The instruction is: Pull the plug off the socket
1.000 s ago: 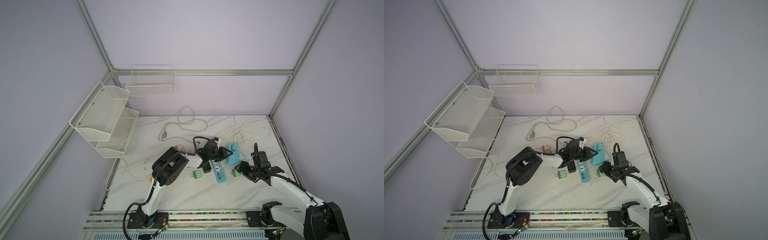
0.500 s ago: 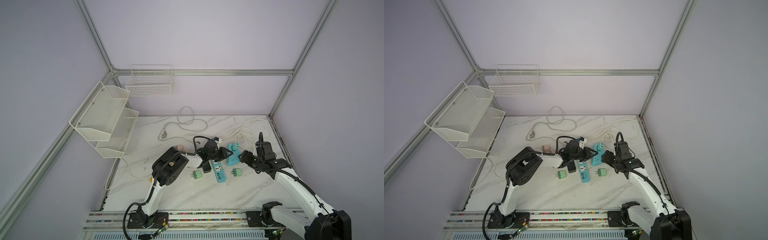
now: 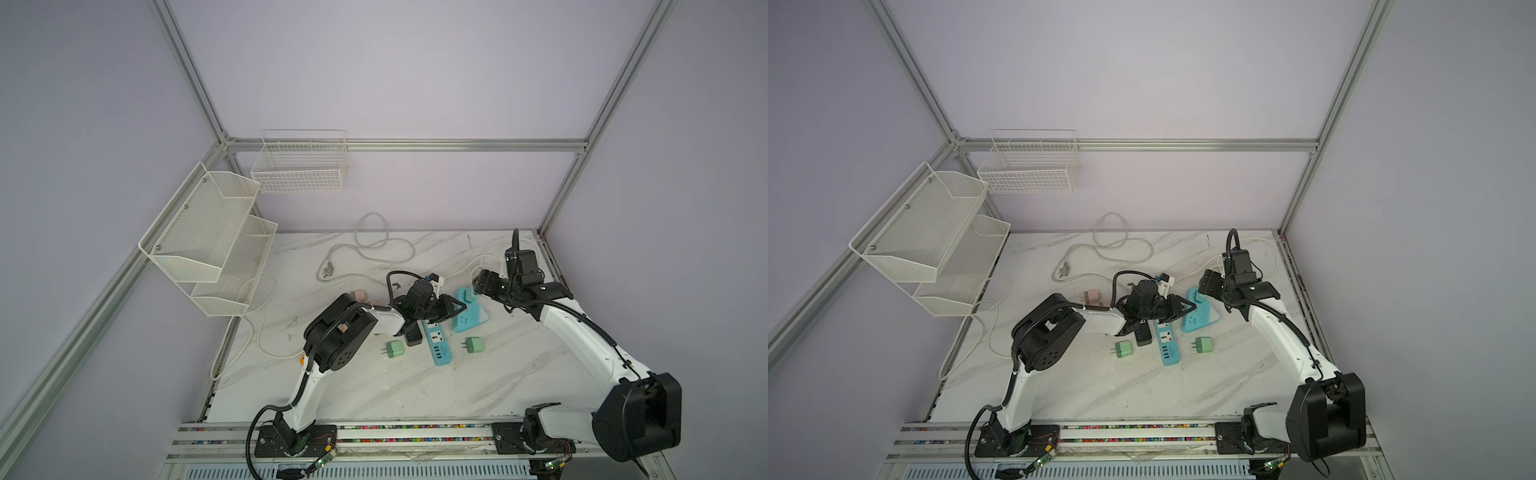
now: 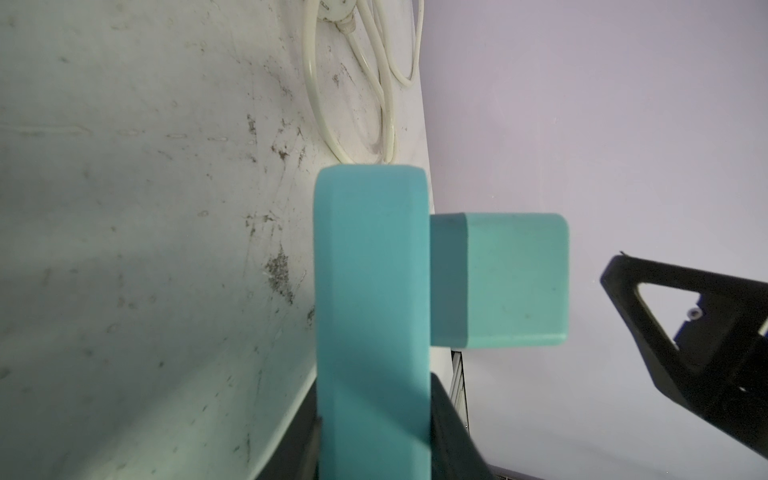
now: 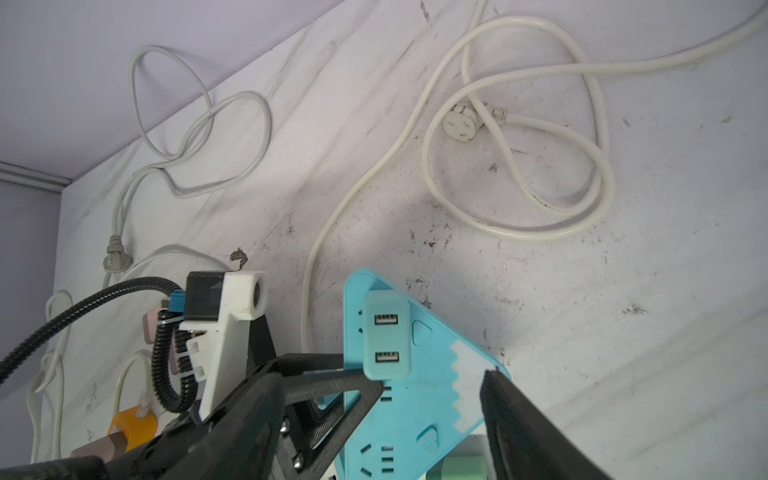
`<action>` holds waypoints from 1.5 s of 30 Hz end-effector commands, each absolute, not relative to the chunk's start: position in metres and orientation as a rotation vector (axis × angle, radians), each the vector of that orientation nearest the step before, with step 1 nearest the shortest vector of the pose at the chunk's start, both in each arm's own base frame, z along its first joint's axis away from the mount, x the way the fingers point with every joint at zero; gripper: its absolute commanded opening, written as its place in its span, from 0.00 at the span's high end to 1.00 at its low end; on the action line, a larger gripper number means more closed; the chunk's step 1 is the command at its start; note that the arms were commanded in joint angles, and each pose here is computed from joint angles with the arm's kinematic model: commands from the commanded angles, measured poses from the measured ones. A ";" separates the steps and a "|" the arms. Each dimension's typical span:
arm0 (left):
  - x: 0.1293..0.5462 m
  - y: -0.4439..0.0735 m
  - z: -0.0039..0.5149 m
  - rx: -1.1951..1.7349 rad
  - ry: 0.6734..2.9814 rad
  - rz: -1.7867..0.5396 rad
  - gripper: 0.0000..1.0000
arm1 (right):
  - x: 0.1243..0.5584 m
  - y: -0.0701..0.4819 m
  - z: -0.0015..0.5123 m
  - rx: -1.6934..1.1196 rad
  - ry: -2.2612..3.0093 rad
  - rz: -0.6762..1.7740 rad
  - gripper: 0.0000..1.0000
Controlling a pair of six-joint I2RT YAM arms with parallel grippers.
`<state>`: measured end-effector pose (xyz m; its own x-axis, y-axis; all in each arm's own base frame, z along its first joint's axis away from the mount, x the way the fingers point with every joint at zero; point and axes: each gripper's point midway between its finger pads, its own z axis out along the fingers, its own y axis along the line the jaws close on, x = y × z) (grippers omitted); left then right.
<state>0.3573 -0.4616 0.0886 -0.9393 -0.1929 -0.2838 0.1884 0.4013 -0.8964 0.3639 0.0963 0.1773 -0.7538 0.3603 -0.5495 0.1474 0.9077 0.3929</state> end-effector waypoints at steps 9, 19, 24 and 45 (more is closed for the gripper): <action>0.357 -0.463 0.095 0.078 2.283 -1.563 1.00 | 0.373 0.110 0.135 0.294 2.506 0.468 0.29; 0.355 -0.465 0.098 0.105 2.277 -1.560 1.00 | 0.373 0.119 0.115 0.273 2.558 0.514 0.43; 0.354 -0.466 0.101 0.119 2.272 -1.555 1.00 | 0.372 0.119 0.106 0.281 2.580 0.507 0.47; 0.352 -0.467 0.109 0.147 2.254 -1.528 1.00 | 0.371 0.121 0.116 0.270 2.551 0.535 0.78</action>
<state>0.3527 -0.4641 0.0892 -0.9287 -0.1470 -0.3405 0.2579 0.4040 -0.8777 0.3713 0.1228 0.1062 -0.8608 0.2906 -0.4179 0.0972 0.8998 0.4253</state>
